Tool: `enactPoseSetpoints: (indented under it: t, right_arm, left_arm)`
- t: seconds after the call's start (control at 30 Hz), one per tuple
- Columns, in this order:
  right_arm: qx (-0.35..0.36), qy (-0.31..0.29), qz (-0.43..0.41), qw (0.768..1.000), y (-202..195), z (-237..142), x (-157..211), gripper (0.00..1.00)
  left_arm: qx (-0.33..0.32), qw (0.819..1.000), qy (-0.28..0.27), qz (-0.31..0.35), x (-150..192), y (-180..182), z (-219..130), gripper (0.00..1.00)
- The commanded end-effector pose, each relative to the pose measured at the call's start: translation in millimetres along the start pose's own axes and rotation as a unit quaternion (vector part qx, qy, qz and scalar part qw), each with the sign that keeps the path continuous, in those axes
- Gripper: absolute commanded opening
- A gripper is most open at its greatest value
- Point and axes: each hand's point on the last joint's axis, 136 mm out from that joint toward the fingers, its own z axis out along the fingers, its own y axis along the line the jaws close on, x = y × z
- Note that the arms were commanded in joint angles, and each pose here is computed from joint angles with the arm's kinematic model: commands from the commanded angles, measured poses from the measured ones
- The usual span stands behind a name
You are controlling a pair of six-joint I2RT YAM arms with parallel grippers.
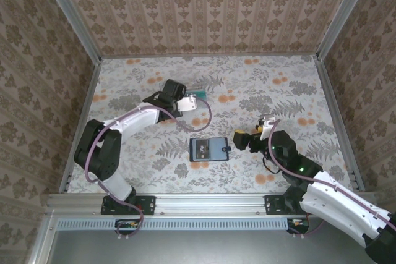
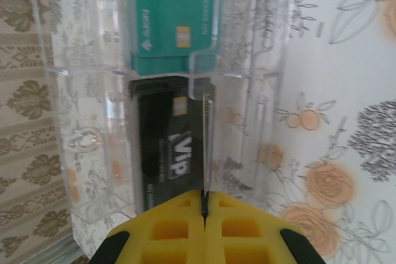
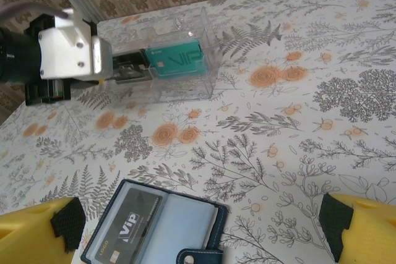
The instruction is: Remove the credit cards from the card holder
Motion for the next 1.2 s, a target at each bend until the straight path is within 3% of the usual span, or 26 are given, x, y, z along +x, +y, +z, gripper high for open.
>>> enactPoseSetpoints:
  t: [0.0,0.93,1.17]
  right_arm:
    - [0.010,-0.021,-0.003,1.000,-4.5,-0.4,-6.7,1.00]
    - [0.016,-0.012,-0.002,1.000,-7.3,6.5,-0.5,1.00]
    - [0.016,-0.009,-0.002,1.000,-7.5,8.3,0.7,1.00]
  left_arm:
    - [-0.018,1.000,-0.016,0.007,-8.6,18.9,-0.8,0.00]
    - [-0.001,1.000,-0.015,-0.027,3.9,22.3,25.4,0.00]
    - [0.001,0.999,-0.022,-0.026,0.2,26.4,17.4,0.00]
